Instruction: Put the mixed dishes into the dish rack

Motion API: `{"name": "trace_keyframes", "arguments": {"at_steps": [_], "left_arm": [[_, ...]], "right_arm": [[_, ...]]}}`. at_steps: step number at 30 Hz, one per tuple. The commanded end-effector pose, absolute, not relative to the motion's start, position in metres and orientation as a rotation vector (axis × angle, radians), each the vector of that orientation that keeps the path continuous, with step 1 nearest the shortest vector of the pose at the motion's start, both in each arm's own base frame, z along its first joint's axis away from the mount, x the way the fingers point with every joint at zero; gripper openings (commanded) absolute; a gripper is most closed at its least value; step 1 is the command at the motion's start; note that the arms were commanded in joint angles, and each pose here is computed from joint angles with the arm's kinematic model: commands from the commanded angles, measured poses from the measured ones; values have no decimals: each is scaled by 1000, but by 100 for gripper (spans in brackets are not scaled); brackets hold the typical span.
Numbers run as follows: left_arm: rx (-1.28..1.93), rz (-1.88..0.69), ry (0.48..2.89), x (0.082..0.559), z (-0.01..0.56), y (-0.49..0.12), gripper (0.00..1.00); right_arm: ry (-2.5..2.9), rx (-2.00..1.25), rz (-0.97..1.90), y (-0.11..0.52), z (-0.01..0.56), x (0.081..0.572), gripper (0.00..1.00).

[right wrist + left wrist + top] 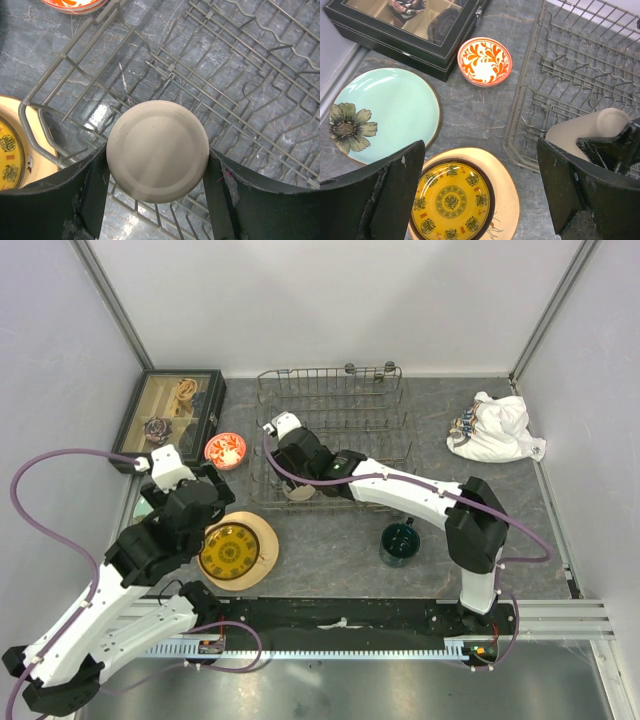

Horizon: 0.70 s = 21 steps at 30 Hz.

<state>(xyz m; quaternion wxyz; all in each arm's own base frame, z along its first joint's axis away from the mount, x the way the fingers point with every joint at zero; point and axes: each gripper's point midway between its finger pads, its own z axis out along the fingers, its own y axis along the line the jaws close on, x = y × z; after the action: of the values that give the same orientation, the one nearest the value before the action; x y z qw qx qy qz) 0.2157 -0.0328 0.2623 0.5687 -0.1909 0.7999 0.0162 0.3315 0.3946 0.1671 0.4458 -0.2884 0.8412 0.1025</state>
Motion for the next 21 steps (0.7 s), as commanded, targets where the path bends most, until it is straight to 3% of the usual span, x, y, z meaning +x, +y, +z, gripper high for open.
{"name": "trace_keyframes", "arguments": {"at_steps": [1, 12, 21], "left_arm": [[-539, 59, 1808, 212, 279, -16, 99], [-535, 66, 1821, 211, 274, -16, 99], [-533, 65, 1830, 209, 269, -16, 99]], "right_arm": [[2015, -696, 259, 413, 186, 344, 0], [2030, -756, 243, 431, 167, 345, 0], [2067, -779, 234, 432, 149, 344, 9]]}}
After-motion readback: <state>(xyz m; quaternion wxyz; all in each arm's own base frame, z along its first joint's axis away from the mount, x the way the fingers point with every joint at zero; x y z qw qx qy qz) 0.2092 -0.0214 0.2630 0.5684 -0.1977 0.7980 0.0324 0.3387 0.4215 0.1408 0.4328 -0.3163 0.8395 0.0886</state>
